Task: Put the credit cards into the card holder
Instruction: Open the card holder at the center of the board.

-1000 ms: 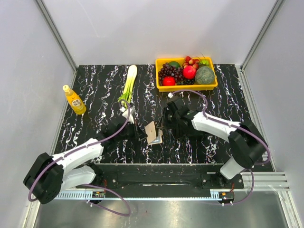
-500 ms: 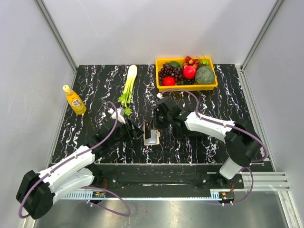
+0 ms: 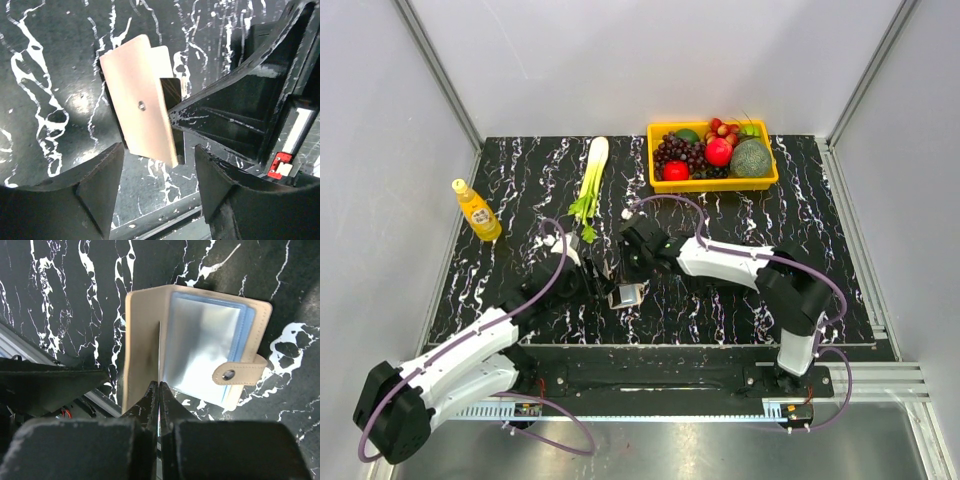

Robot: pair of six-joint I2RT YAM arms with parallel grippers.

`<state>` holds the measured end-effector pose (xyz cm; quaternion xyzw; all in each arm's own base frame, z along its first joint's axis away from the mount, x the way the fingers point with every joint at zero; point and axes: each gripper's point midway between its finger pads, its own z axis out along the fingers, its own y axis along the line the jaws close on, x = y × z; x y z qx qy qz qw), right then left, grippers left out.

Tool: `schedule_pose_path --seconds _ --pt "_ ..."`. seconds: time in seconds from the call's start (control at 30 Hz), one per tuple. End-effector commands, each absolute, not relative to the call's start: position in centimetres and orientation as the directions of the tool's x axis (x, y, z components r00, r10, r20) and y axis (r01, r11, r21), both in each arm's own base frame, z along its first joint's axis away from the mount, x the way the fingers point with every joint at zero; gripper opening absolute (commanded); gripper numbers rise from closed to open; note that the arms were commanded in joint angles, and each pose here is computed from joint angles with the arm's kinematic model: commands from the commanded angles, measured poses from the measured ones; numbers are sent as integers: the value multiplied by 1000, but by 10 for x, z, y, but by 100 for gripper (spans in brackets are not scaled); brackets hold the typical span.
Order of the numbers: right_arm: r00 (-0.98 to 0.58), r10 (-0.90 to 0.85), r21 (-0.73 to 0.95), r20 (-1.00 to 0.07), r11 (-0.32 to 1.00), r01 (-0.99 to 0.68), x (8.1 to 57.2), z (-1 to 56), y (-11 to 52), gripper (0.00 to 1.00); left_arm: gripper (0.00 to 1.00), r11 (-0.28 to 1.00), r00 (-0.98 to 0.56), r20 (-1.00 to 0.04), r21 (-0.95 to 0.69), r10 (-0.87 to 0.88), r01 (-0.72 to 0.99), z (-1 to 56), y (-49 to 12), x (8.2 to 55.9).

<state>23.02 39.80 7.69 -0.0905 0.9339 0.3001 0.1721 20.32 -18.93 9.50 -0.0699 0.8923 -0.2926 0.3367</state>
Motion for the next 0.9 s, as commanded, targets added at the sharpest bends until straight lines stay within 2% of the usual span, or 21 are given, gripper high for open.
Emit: schedule_pose_path --seconds 0.0,0.13,0.23,0.57,0.7,0.8,0.87 --pt "-917 -68 498 -393 822 -275 240 72 408 0 61 838 -720 -591 -545 -364 24 110 -174 208" --pt "-912 -90 480 -401 827 -293 237 67 418 0 61 852 -690 -618 -523 -377 4 119 -161 207" --pt "-907 -117 477 -405 819 -319 232 69 426 0 69 851 -681 -631 -524 -370 23 125 -162 210" --pt "-890 -108 497 -443 797 -344 231 84 434 0 71 860 -729 -611 -507 -307 63 116 -186 229" --pt "-890 -101 509 -445 789 -344 230 87 436 0 58 860 -753 -581 -508 -309 39 99 -187 227" --pt "-891 -100 514 -443 785 -344 230 87 436 0 57 861 -754 -577 -508 -312 33 92 -186 226" --pt "-891 -100 523 -443 778 -348 228 89 437 0 48 860 -761 -572 -509 -305 38 91 -188 225"
